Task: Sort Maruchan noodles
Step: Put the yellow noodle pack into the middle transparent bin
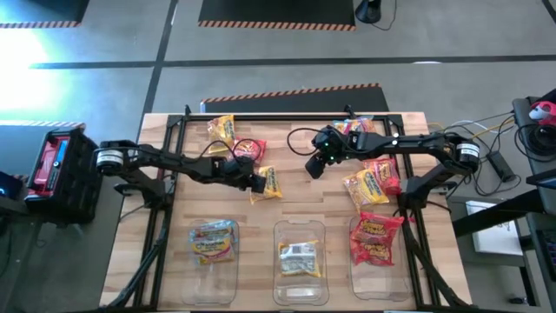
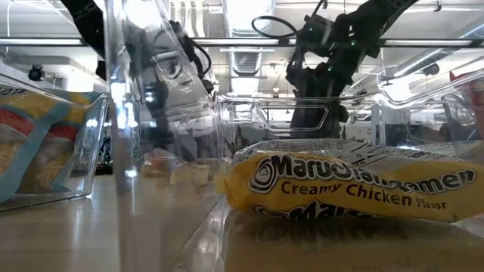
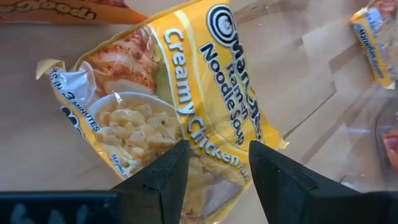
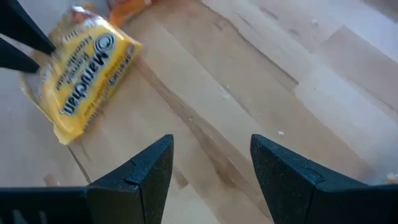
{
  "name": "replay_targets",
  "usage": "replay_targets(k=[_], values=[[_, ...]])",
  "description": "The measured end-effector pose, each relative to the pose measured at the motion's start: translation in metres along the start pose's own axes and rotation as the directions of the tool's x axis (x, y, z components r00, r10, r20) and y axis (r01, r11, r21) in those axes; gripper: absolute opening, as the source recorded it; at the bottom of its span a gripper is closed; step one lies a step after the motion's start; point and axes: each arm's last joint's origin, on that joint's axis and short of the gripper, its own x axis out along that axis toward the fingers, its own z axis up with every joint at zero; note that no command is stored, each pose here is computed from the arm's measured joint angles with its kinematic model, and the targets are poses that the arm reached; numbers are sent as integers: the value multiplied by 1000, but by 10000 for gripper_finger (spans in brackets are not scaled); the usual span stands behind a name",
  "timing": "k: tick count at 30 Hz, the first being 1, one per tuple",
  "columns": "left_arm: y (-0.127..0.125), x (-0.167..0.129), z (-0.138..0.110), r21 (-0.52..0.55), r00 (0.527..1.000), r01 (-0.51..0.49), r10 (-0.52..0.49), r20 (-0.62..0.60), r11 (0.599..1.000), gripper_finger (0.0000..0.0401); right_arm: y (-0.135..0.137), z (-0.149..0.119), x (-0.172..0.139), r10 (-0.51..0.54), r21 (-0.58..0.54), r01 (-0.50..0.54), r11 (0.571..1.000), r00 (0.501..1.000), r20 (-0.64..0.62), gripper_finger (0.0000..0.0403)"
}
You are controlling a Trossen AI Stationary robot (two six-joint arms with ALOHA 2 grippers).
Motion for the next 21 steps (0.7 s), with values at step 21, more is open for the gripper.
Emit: replay_targets(k=[21], values=[[-13, -9, 5, 158, 985, 162, -168, 28, 974, 134, 22, 45, -14, 291, 27, -331, 943, 863, 412, 203]])
